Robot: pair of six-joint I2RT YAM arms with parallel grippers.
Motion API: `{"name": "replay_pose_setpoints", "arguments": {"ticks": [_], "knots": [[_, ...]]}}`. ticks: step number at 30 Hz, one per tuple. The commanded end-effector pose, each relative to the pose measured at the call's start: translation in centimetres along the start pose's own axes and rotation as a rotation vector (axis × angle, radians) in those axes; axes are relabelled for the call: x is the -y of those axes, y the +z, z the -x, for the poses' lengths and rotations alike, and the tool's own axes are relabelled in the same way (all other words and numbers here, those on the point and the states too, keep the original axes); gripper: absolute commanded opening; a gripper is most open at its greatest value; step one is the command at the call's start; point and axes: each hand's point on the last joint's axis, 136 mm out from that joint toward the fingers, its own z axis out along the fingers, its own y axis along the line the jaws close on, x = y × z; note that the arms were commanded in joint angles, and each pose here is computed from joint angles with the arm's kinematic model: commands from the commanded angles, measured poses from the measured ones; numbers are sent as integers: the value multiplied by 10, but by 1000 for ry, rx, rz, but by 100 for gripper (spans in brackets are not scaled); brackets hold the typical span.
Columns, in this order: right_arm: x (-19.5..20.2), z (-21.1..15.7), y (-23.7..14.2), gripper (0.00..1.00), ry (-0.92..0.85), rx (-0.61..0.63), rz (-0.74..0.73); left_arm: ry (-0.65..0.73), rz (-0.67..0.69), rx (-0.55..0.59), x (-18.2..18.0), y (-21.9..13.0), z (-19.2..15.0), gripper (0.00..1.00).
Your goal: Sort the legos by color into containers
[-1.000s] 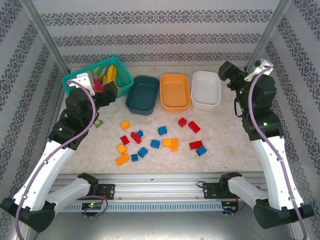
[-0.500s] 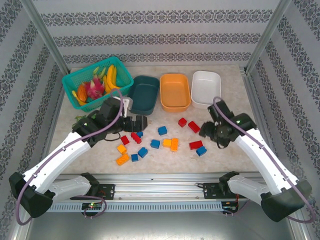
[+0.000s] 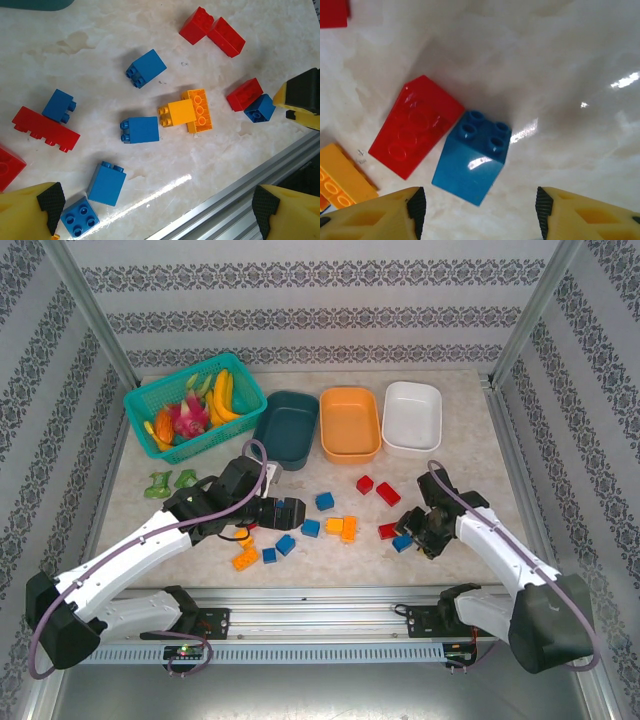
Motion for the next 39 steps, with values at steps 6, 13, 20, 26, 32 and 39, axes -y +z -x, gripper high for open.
{"name": "replay_pose_setpoints", "arguments": {"ticks": [6, 13, 20, 26, 32, 39], "knots": [[-4, 0, 17, 60, 16, -48, 14, 3, -29, 18, 11, 1, 4, 98], [9, -2, 22, 55, 16, -65, -60, -1, -30, 24, 12, 0, 6, 98], [17, -2, 20, 51, 7, -64, -111, -6, -31, 28, 12, -1, 7, 98], [22, -1, 22, 51, -7, -61, -137, -10, -30, 28, 12, 1, 7, 98], [19, 11, 31, 47, -53, -64, -181, -12, -43, 31, 15, 0, 8, 98], [13, 20, 0, 30, -121, 27, -195, -12, -100, 43, 29, -8, 17, 99]]}}
